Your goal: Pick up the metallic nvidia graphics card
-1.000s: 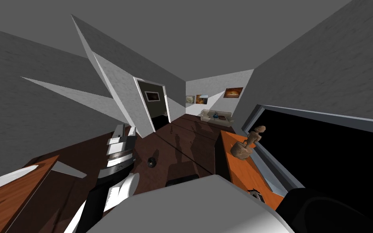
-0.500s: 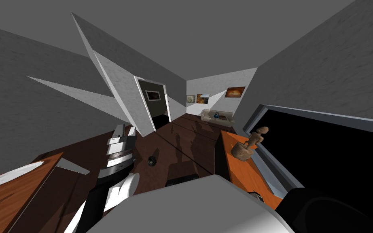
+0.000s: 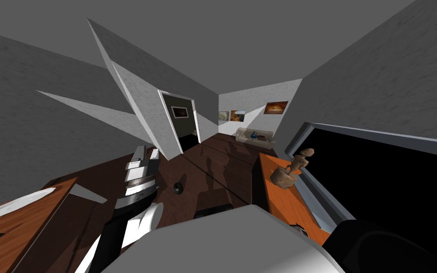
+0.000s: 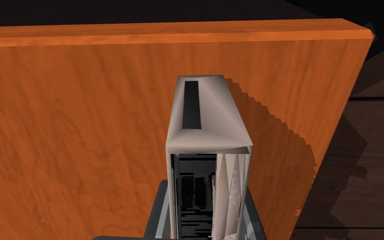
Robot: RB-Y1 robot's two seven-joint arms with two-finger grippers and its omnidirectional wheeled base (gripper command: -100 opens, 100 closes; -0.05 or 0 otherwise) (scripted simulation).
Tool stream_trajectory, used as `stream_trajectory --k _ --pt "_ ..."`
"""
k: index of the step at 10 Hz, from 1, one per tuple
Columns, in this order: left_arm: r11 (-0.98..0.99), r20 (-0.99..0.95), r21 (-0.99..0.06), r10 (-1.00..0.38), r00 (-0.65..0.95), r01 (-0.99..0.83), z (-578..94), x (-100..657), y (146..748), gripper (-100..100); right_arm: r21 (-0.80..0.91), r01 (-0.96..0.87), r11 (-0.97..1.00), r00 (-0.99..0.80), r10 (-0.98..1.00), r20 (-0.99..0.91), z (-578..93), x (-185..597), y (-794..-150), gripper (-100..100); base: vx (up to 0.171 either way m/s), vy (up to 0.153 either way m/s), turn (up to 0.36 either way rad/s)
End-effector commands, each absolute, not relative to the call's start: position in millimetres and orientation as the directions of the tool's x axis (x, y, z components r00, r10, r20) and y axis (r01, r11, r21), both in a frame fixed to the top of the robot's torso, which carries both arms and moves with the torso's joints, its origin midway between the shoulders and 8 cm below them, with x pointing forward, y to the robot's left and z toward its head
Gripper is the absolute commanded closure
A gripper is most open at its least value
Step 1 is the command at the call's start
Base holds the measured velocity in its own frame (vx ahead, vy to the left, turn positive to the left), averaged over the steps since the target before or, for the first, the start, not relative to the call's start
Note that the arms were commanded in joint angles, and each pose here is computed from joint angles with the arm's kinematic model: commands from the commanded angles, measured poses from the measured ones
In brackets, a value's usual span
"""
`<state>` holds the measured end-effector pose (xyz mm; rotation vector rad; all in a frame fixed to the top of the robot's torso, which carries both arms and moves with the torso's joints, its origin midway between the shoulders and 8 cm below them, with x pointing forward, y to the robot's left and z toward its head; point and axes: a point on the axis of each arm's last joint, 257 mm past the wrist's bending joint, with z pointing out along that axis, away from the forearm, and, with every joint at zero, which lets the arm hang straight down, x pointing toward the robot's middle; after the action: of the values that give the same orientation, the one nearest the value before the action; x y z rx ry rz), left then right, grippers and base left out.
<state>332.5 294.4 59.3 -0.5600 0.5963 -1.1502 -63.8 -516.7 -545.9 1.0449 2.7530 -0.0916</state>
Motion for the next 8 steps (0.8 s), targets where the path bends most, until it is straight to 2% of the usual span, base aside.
stream_trajectory --k 1,2,3,4,7,8 --pt "0.309 -0.145 -0.681 -0.946 0.291 0.664 59 332 294 0 0.011 0.663 0.749 -0.732 0.651 -0.203 -546 -64 -517 100 0.0 0.0 0.0" --pt "0.309 -0.145 -0.681 -0.946 0.291 0.664 59 332 294 0 0.011 0.663 0.749 -0.732 0.651 -0.203 -546 -64 -517 100 0.0 0.0 0.0" --pt "0.309 -0.145 -0.681 -0.946 0.291 0.664 59 332 294 0 0.011 0.663 0.749 -0.732 0.651 -0.203 -546 -64 -517 0 0.0 0.0 0.0" --pt "0.309 -0.145 -0.681 -0.946 0.291 0.664 59 332 294 0 0.01 0.659 0.752 -0.735 0.647 -0.2 -536 -65 -522 100 0.018 0.042 -0.09" --pt "0.309 -0.145 -0.681 -0.946 0.291 0.664 59 332 294 0 0.006 0.655 0.756 -0.74 0.643 -0.197 -528 -67 -526 100 0.019 0.044 -0.037" --pt "0.309 -0.145 -0.681 -0.946 0.291 0.664 59 332 294 0 0.008 0.655 0.756 -0.74 0.643 -0.197 -527 -66 -526 0 0.001 0.005 0.001"
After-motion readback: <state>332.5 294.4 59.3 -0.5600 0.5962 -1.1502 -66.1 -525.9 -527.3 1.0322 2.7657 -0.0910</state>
